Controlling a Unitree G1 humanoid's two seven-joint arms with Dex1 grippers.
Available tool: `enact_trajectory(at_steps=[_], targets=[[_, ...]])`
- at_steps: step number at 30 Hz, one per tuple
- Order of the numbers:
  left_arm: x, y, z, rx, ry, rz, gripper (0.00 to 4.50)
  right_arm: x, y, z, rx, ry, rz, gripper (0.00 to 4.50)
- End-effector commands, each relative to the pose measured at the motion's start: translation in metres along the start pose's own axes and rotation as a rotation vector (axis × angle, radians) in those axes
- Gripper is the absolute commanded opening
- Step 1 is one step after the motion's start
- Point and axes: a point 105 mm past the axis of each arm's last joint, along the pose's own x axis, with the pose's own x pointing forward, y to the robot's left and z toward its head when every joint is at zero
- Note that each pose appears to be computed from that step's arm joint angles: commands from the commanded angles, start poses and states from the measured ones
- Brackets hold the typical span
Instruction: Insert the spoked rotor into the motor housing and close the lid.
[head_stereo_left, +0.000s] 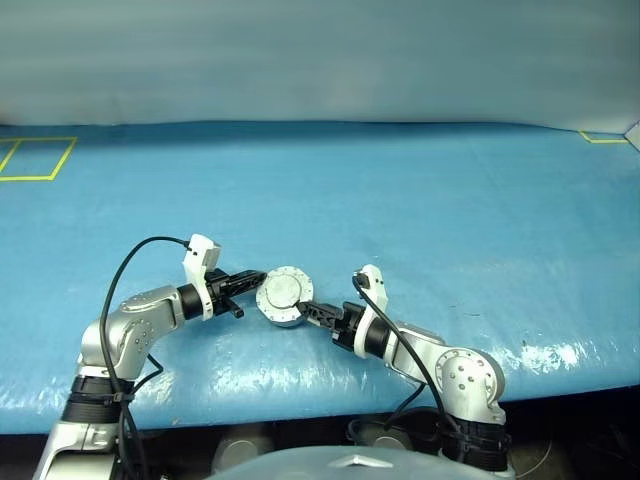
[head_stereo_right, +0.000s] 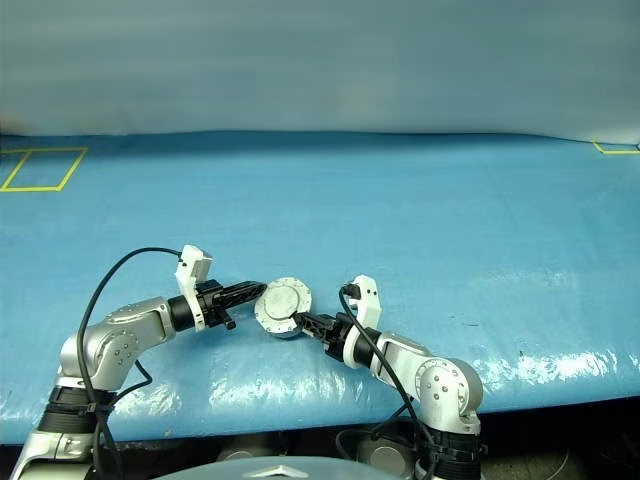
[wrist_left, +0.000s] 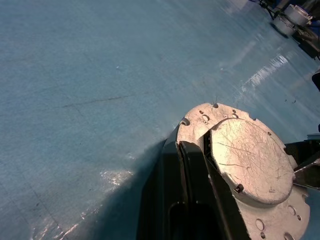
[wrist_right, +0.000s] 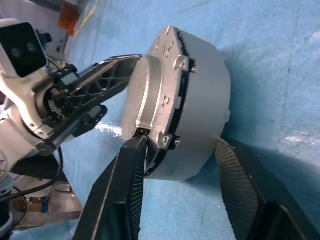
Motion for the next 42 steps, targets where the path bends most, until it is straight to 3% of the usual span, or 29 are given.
enact_trajectory(at_steps=[1,21,31,35,42], targets=[[0.002,-0.003,-0.009,-0.005,0.026,0.001,0.00,0.013,0.016,0.005,0.071,-0.050,0.064,1.31],[0.003,-0.003,-0.009,-0.004,0.020,0.006,0.00,0.012,0.022,-0.007,0.085,0.018,0.112,1.25],[0.000,-0.004,-0.006,-0.007,0.001,0.009,0.00,0.013,0.023,-0.006,0.165,-0.010,0.142,1.22],[-0.004,-0.003,0.001,-0.014,-0.045,0.025,0.00,0.012,0.016,-0.008,0.211,-0.011,0.110,1.21],[-0.014,0.001,0.030,-0.087,-0.248,0.085,0.00,0.009,0.007,-0.011,0.269,-0.008,0.066,1.20]])
